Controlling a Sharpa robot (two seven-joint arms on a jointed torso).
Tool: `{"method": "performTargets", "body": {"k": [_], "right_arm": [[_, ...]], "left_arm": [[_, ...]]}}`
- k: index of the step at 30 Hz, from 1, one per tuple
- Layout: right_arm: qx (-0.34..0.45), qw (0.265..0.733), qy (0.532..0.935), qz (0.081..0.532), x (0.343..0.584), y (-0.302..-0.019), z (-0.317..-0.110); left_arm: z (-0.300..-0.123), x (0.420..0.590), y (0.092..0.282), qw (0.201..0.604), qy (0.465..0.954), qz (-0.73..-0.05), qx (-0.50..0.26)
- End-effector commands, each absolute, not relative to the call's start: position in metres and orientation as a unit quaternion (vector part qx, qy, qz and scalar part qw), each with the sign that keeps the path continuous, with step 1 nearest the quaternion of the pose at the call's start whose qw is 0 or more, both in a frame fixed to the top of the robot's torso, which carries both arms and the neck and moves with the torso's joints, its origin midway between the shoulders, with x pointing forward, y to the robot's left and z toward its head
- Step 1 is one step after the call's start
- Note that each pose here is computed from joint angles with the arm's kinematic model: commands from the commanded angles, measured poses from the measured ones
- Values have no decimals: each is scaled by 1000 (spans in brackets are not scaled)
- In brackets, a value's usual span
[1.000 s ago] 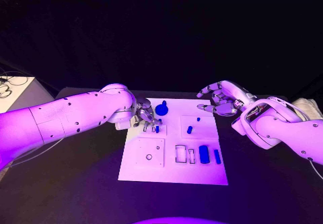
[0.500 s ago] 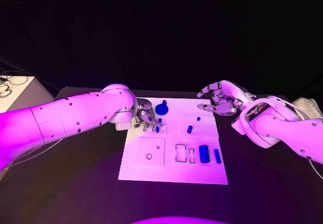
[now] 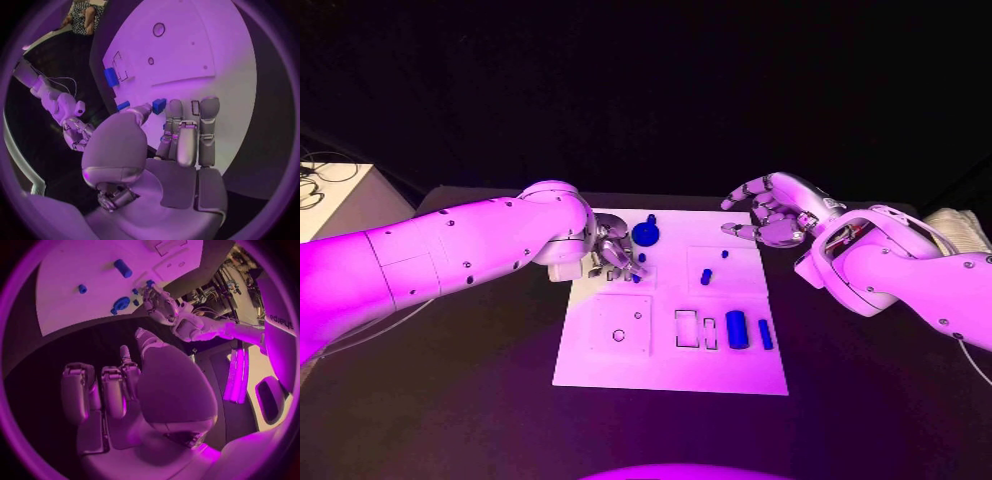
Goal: Assemble the parts on the task board
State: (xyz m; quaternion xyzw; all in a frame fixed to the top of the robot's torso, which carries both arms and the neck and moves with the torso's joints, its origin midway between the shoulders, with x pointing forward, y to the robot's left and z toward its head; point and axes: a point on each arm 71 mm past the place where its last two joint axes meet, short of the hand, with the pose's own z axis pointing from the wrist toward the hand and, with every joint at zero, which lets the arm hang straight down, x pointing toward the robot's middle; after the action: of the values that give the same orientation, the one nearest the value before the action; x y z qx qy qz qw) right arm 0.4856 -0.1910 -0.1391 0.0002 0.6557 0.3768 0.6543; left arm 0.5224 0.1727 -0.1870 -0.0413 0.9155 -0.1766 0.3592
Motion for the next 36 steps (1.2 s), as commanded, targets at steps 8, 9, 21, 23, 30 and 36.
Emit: {"method": "performTargets", "body": {"k": [8, 9, 21, 23, 30, 36], "right_arm": [[-2, 648, 665, 371, 487, -189, -141], [-3, 648, 665, 371, 488, -189, -141], [-3, 643, 673, 364, 490, -190, -144], [-3, 643, 674, 363, 490, -190, -144], [-1, 643, 675, 360, 490, -193, -145], [1, 645, 675, 359, 490, -195, -145]], "left_arm": [[-186, 523, 172, 359, 912, -190, -61], [-186, 523, 172, 359, 911, -192, -63], [-184, 522, 172, 360, 904, -212, -93], [-184, 522, 173, 362, 901, -215, -101], [-181, 519, 179, 374, 892, -222, -122], [-179, 517, 182, 389, 888, -216, -118]]}}
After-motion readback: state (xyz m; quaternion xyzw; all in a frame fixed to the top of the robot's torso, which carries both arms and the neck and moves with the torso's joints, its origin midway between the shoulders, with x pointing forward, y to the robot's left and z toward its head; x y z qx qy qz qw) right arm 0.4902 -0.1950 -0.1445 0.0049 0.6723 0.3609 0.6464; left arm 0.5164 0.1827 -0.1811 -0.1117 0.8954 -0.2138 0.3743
